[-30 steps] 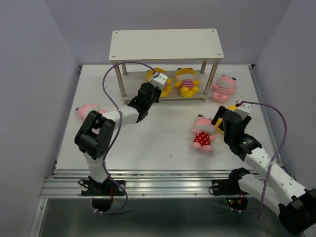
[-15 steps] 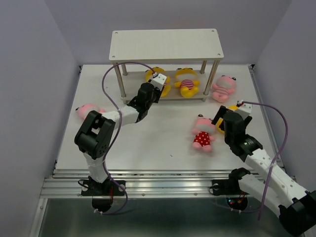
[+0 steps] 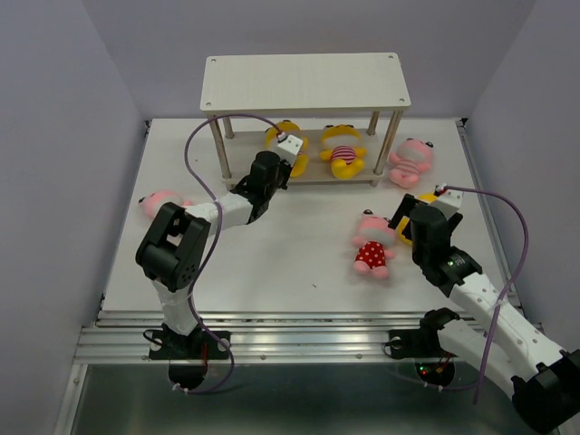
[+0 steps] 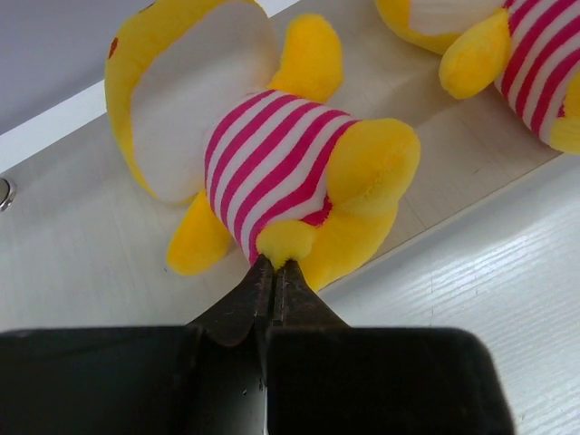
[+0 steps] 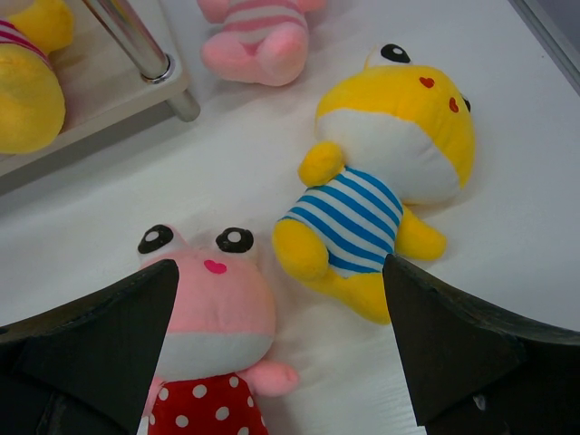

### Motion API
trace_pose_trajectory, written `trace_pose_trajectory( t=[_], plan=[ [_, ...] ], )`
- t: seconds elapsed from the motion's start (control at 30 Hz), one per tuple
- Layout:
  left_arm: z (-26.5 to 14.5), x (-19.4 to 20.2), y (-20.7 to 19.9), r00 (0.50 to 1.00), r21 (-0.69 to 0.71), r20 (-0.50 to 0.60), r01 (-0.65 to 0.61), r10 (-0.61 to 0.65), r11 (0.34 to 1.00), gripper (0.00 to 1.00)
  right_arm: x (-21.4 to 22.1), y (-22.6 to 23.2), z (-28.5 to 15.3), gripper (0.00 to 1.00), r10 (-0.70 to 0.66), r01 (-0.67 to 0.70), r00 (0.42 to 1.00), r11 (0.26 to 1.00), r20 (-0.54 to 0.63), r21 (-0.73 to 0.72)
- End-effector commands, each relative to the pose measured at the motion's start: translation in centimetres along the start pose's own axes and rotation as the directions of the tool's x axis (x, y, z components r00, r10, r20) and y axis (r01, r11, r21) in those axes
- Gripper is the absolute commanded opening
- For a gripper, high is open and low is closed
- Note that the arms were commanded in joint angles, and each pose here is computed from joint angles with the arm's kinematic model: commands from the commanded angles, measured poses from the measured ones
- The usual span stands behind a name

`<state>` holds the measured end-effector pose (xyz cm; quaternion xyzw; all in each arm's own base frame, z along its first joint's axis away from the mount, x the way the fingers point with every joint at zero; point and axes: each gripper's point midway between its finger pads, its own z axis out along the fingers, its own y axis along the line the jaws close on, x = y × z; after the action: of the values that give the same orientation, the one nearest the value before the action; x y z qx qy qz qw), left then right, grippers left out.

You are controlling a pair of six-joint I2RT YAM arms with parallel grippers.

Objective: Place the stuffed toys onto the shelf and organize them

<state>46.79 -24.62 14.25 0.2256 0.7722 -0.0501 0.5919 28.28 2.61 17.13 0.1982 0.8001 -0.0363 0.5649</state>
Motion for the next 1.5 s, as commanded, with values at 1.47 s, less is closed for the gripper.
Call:
trace_pose_trajectory(
  t=[1.47],
  plan=[
    [-1.6,-2.0,-0.2,0.972,0.206,-0.028,-0.222,0.233,0.953,0.2,-0.8,1.0,0.2,1.0,0.021,-0.02,0.999,0.999,0.036,-0.043]
  ],
)
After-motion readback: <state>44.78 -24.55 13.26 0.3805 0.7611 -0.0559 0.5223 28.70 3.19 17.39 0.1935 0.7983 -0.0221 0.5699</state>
